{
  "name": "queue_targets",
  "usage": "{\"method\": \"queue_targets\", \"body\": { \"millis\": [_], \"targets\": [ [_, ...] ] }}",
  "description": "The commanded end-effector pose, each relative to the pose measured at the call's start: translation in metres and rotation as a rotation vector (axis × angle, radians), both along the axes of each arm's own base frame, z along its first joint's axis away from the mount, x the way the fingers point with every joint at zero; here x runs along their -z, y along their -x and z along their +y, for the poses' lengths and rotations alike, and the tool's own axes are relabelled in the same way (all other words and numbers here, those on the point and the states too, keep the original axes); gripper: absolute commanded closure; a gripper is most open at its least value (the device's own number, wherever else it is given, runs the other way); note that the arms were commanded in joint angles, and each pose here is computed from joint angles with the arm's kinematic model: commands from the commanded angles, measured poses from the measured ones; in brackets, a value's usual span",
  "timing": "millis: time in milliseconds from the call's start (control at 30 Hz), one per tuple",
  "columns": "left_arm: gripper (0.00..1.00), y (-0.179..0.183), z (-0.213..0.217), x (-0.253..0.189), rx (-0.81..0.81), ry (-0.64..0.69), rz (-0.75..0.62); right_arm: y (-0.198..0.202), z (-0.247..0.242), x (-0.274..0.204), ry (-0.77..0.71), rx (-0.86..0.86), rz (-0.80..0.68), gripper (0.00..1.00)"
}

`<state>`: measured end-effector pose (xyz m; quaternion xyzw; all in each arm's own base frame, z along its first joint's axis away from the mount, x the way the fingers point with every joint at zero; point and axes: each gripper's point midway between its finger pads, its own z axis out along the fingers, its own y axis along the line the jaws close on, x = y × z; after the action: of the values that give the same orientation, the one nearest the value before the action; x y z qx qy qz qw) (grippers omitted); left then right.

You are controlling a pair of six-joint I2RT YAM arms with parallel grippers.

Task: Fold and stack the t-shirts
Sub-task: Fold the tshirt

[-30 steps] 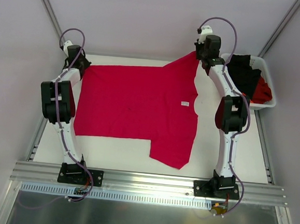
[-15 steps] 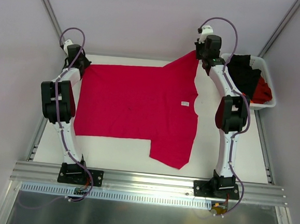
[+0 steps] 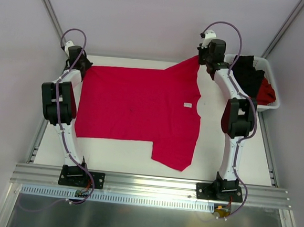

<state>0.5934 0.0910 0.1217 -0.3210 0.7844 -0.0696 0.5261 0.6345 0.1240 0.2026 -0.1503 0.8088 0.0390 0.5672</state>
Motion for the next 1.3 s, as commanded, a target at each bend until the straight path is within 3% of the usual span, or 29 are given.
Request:
{"method": "queue_targets", "body": {
  "millis": [0,167,533,900,1267],
  "targets": [
    [1.00,0.001,0.001,-0.038,0.013,-0.023,-0.091,0.014,0.004,-0.086,-0.061,-0.039,-0.167,1.00],
    [1.00,0.013,0.000,-0.036,-0.004,-0.010,-0.064,0.023,0.003,-0.086,-0.062,-0.044,-0.162,1.00],
    [1.00,0.026,0.006,-0.033,0.044,-0.130,0.022,0.023,0.003,-0.082,-0.060,-0.046,-0.152,1.00],
    [1.00,0.021,0.000,-0.029,0.050,-0.082,0.018,0.018,0.009,-0.076,-0.098,-0.060,-0.131,1.00],
    [1.00,0.024,-0.009,-0.044,0.095,-0.056,-0.082,0.048,0.011,-0.081,-0.106,-0.098,-0.118,1.00]
  ]
}}
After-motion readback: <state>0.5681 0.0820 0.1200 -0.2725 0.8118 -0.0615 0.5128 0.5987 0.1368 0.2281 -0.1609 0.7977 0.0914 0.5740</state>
